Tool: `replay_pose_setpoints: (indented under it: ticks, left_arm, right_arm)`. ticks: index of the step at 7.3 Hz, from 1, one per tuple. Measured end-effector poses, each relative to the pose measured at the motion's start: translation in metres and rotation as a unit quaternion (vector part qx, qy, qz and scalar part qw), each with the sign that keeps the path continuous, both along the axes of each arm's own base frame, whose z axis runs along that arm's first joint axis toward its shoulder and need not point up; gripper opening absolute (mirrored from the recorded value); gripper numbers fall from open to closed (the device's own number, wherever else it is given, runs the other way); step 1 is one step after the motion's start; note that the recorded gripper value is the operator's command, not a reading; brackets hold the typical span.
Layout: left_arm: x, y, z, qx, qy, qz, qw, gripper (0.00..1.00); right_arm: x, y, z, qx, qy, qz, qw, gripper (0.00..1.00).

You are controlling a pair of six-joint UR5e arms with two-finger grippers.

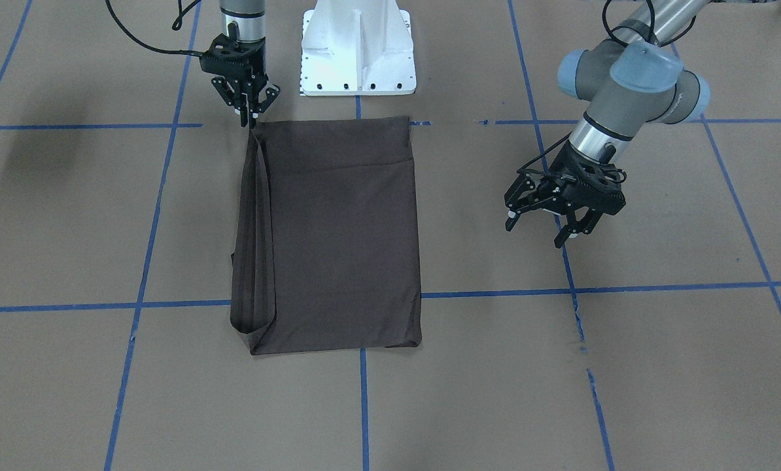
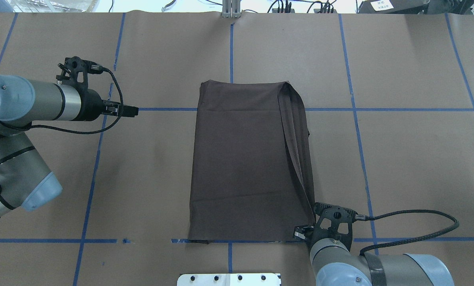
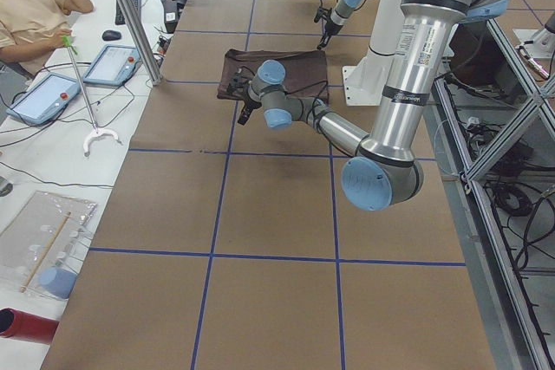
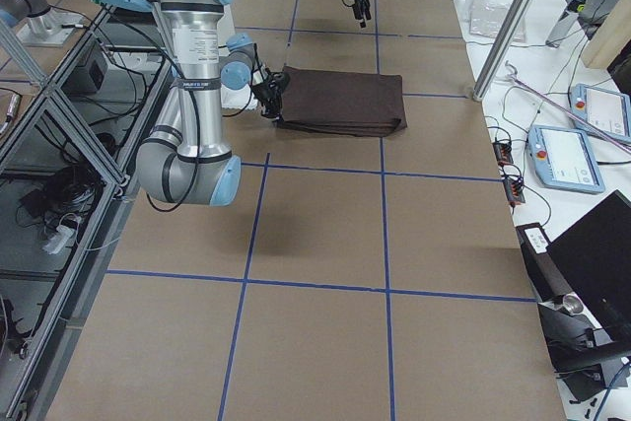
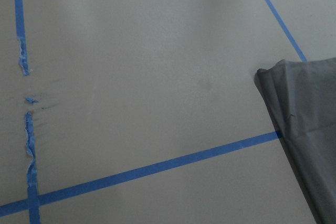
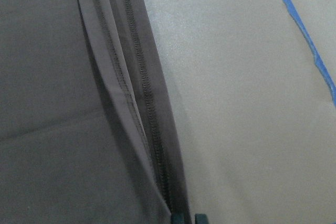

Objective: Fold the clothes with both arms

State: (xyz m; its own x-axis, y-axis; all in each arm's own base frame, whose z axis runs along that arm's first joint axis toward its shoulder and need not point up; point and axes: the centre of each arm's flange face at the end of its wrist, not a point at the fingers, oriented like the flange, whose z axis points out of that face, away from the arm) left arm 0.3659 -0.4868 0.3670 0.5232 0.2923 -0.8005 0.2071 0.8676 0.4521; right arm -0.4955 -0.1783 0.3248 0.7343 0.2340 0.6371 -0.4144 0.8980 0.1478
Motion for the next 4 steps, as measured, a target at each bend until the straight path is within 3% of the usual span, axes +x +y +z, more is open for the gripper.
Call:
replay_pose_setpoints:
  ticks: [3, 4]
  left_arm:
    - [0.001, 0.0, -0.001, 0.001, 0.0, 0.001, 1.0, 1.0]
    - [0.001, 0.0, -0.001, 0.001, 0.001, 0.001, 1.0, 1.0]
  right_arm:
    - [0.012, -0.027, -0.026, 0.04, -0.034, -0.025, 0.9983, 1.0]
    - [0.01, -0.046, -0.027, 0.054, -0.025, -0.037, 0.9975, 1.0]
